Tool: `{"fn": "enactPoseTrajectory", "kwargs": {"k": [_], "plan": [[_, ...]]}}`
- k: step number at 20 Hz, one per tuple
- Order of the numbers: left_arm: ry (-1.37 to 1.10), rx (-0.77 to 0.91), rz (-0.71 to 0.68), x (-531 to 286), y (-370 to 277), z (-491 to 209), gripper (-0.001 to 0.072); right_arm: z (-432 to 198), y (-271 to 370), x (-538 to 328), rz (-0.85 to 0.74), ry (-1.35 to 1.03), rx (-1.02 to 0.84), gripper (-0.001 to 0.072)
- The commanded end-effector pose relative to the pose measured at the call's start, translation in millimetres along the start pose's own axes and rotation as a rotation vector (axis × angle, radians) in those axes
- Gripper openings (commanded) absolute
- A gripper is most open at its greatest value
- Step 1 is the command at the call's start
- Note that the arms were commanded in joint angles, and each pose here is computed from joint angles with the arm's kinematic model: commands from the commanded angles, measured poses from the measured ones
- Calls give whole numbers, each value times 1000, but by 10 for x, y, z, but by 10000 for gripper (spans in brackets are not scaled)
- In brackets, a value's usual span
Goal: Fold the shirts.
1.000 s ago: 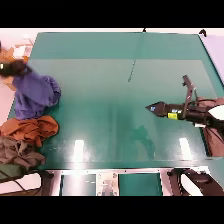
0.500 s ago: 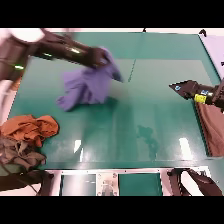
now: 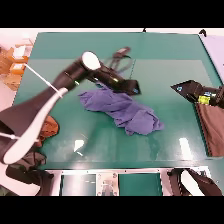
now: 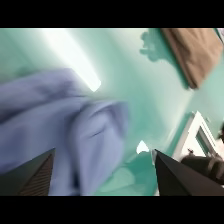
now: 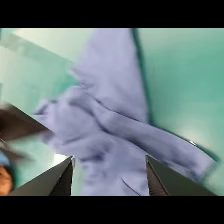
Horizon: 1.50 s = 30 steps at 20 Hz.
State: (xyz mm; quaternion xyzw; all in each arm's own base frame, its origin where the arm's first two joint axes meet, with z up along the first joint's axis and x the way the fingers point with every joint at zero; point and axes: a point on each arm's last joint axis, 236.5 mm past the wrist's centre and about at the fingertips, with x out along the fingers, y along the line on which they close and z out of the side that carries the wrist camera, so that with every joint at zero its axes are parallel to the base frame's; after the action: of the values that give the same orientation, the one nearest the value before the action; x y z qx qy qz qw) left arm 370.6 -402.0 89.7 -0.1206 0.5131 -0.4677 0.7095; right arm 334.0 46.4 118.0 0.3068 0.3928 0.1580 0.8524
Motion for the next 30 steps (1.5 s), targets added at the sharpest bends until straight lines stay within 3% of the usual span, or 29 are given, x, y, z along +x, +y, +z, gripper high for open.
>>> {"fn": "enactPoseTrajectory", "kwargs": {"k": [1, 6, 9, 16, 21, 23, 24, 26, 27, 28, 29, 30], "plan": [[60, -131, 38, -715, 699, -36, 700, -196, -469, -73, -173, 73, 71, 514], [60, -429, 292, -1707, 2246, -532, 701, -1135, -883, 235, -191, 258, 268, 519], [-80, -465, 361, -1677, 2739, -484, 701, -1540, -935, 424, -140, 285, 388, 519], [-202, -411, 204, -575, 2740, -24, 700, -1745, -1017, 692, -94, 328, 471, 514], [-307, -389, 176, -305, 2730, 370, 699, -1759, -927, 1009, -31, 376, 468, 484], [-288, -406, 141, -84, 2669, 343, 699, -1712, -898, 1096, -19, 401, 432, 337], [-276, -406, 135, 34, 2642, 316, 699, -1670, -874, 1136, -14, 408, 418, 326], [-278, -399, 145, 224, 2622, 311, 696, -1570, -801, 1203, 1, 412, 367, 205], [-291, -384, 160, 207, 2632, 355, 643, -1520, -761, 1220, 9, 409, 344, 153], [-297, -384, 155, 198, 2618, 381, 484, -1473, -729, 1231, 14, 404, 328, 72], [-299, -379, 144, 177, 2580, 418, 234, -1420, -704, 1230, 22, 398, 314, 19], [-296, -369, 132, 146, 2534, 455, 20, -1366, -682, 1228, 28, 392, 301, 17]]}}
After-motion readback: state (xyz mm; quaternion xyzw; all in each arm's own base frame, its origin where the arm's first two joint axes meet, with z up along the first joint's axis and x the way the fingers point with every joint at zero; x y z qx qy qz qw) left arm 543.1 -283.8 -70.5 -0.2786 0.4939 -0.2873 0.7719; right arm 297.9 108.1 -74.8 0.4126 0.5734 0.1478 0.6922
